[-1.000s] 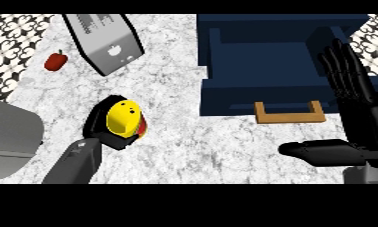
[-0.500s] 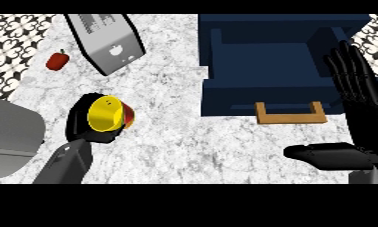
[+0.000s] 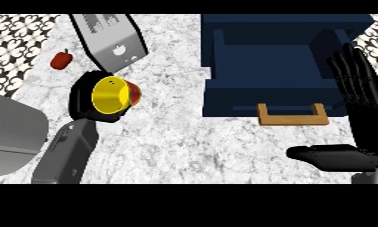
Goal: Pick up the cup, place it into the drawer and close the drawer
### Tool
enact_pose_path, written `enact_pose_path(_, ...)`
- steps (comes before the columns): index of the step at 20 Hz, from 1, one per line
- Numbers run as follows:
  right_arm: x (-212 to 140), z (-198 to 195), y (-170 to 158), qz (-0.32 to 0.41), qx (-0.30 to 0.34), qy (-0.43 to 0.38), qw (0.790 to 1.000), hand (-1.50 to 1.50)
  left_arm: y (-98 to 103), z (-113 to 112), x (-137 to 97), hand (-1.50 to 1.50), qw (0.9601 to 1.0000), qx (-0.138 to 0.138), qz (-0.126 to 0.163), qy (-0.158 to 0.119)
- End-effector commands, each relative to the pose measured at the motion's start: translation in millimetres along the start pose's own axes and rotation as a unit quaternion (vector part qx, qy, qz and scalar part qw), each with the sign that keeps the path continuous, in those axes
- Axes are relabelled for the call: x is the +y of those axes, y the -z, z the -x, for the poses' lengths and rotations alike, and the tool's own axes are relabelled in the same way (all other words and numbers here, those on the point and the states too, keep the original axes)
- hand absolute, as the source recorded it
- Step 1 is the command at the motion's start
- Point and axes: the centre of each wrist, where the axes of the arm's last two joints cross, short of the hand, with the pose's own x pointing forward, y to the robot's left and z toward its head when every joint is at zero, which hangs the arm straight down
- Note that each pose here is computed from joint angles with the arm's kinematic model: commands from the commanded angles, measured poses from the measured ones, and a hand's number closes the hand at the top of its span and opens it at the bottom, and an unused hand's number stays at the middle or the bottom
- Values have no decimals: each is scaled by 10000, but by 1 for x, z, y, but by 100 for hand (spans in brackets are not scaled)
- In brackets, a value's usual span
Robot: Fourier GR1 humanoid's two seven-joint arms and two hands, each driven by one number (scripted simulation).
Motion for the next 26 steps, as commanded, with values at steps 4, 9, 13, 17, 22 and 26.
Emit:
enact_pose_path(4, -7, -9, 0, 24, 32, -101, 9999, -150, 58, -26, -62, 150, 9954, -534, 801, 38)
enact_pose_path(9, -6, 6, -9, 94, 110, -94, 9999, -150, 100, -67, -117, 150, 9916, -622, 1123, 147)
enact_pose_path(13, -15, 7, -14, -15, 142, -84, 9999, -150, 121, -83, -160, 150, 9895, -568, 1305, 265)
enact_pose_path(17, -28, -7, -9, 54, 57, -15, 10000, -150, 146, -100, -209, 150, 9883, -424, 1388, 478)
enact_pose_path(22, -33, 5, -17, -29, 3, -50, 10000, -150, 163, -102, -246, 150, 9857, -343, 1496, 697)
enact_pose_path(26, -30, 19, -1, -58, -50, -68, 9999, -150, 187, -110, -268, 150, 9879, -196, 1304, 816)
